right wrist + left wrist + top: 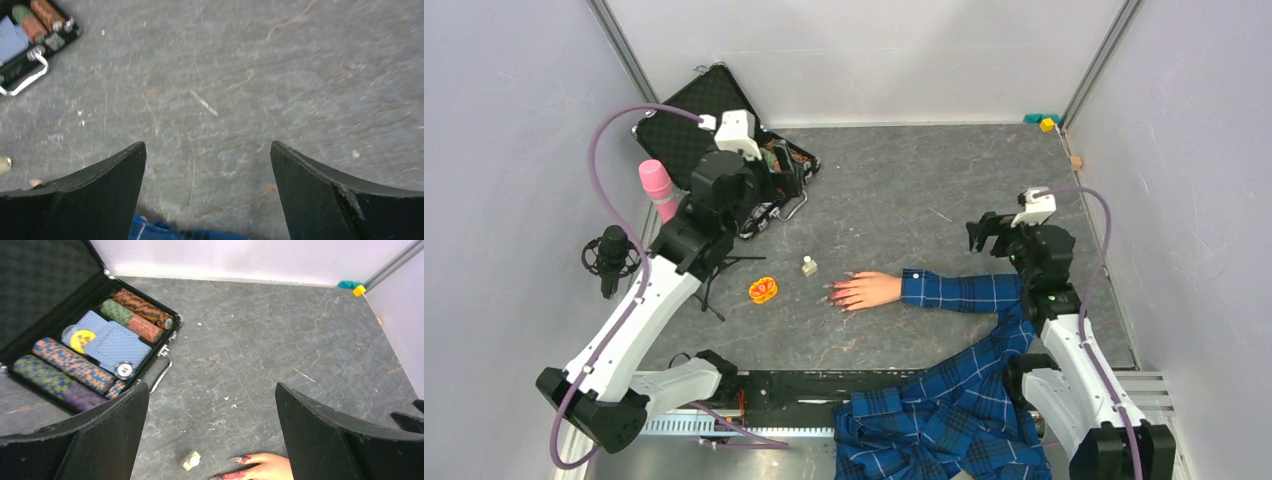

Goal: Paint the nails
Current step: Reset both arms

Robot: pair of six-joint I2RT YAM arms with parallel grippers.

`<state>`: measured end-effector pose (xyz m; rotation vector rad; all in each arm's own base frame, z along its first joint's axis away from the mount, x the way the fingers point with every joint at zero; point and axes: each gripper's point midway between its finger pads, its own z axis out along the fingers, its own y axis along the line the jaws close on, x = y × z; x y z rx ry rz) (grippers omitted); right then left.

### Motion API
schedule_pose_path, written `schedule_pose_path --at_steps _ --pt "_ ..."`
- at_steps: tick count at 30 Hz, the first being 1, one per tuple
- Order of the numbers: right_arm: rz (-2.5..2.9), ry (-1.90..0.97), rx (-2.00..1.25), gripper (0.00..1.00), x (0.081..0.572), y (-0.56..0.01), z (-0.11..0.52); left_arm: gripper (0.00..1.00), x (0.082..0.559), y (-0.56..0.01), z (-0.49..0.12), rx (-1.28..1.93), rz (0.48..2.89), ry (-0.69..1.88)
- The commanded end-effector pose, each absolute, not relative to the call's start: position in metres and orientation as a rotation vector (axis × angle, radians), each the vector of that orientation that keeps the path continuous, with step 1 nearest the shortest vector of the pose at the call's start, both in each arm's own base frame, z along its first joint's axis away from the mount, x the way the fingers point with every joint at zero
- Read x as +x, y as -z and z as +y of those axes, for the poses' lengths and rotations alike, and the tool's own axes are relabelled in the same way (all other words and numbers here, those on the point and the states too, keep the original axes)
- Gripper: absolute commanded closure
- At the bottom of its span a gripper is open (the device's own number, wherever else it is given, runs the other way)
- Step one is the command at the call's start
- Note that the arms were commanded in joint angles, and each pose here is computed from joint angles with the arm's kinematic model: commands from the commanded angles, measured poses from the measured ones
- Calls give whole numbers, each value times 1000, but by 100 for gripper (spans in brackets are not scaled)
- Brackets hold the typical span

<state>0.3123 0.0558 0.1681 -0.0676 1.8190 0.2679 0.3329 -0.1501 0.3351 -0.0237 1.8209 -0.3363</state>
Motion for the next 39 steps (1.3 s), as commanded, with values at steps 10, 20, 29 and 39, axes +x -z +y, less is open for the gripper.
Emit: schedule_pose_path --at_steps 10,20,29,39 --pt "1349 -121 -48 2 286 -286 21 0 247 -382 -57 -48 1666 120" --pt "1301 -75 -36 2 278 -277 14 0 229 -361 -37 -109 1610 109" --pt "1304 -57 -44 2 276 -278 13 0 232 -356 -35 -124 1621 81" --pt "1310 -64 -52 2 276 -277 14 0 232 -356 -38 -111 1612 99"
